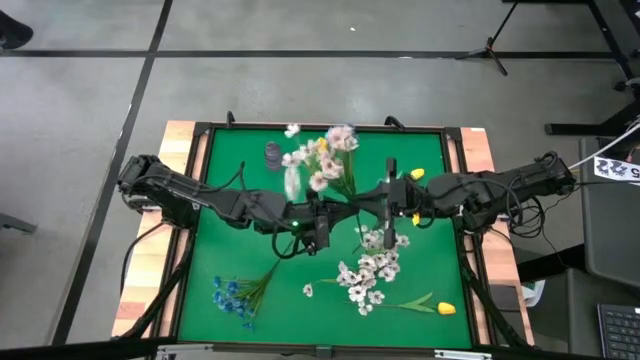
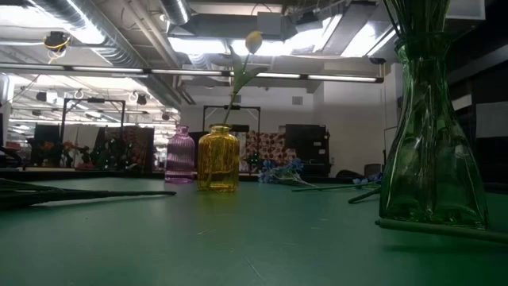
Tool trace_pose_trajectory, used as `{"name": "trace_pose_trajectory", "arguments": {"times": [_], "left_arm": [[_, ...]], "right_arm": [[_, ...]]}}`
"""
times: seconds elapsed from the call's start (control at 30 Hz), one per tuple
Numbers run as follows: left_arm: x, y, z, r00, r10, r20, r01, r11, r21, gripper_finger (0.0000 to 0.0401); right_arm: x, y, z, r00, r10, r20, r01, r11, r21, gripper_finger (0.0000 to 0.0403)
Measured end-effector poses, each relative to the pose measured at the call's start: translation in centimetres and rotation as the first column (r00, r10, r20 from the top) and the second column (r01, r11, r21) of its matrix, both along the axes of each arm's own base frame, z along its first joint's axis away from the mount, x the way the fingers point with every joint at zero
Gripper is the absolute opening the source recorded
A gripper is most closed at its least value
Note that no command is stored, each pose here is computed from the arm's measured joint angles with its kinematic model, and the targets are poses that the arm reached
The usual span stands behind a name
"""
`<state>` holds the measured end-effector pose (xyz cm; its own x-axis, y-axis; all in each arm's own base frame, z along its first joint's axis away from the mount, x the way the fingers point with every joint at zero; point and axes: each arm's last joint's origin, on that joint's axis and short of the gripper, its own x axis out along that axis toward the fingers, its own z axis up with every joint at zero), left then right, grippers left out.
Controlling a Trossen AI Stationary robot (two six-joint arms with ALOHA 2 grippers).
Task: Sort flowers into vase by color
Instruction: Put the white flowers into the green vase
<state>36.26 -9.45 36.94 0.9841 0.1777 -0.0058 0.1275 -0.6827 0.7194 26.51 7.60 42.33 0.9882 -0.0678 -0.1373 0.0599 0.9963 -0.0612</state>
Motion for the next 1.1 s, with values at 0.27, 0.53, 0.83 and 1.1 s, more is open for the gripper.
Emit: {"name": "trace_pose_trajectory", "arguments": {"times": [0.27,0.53,0.83,1.1], "left_arm": [[0.0,-0.5,-0.3,0.996,-0.084,-0.029,0.083,0.996,-0.034,0.0078],[-0.3,-1.4,-0.1,0.99,-0.13,0.059,0.143,0.9,-0.412,0.0143],[-1.4,-2.3,2.9,0.904,0.14,0.405,0.26,0.571,-0.779,0.0138],[-2.8,-0.8,4.5,0.905,0.138,0.401,0.409,-0.029,-0.912,0.0117]], "right_arm": [[0.0,-0.1,-0.1,1.0,-0.018,-0.014,0.018,0.999,-0.038,0.0012],[0.0,-0.2,0.0,0.999,-0.039,-0.01,0.037,0.993,-0.114,0.001],[-3.6,-1.4,2.5,0.995,-0.074,0.073,0.09,0.961,-0.26,0.0006],[-7.2,0.4,4.2,0.987,0.067,0.147,-0.01,0.933,-0.359,0.0008]]}}
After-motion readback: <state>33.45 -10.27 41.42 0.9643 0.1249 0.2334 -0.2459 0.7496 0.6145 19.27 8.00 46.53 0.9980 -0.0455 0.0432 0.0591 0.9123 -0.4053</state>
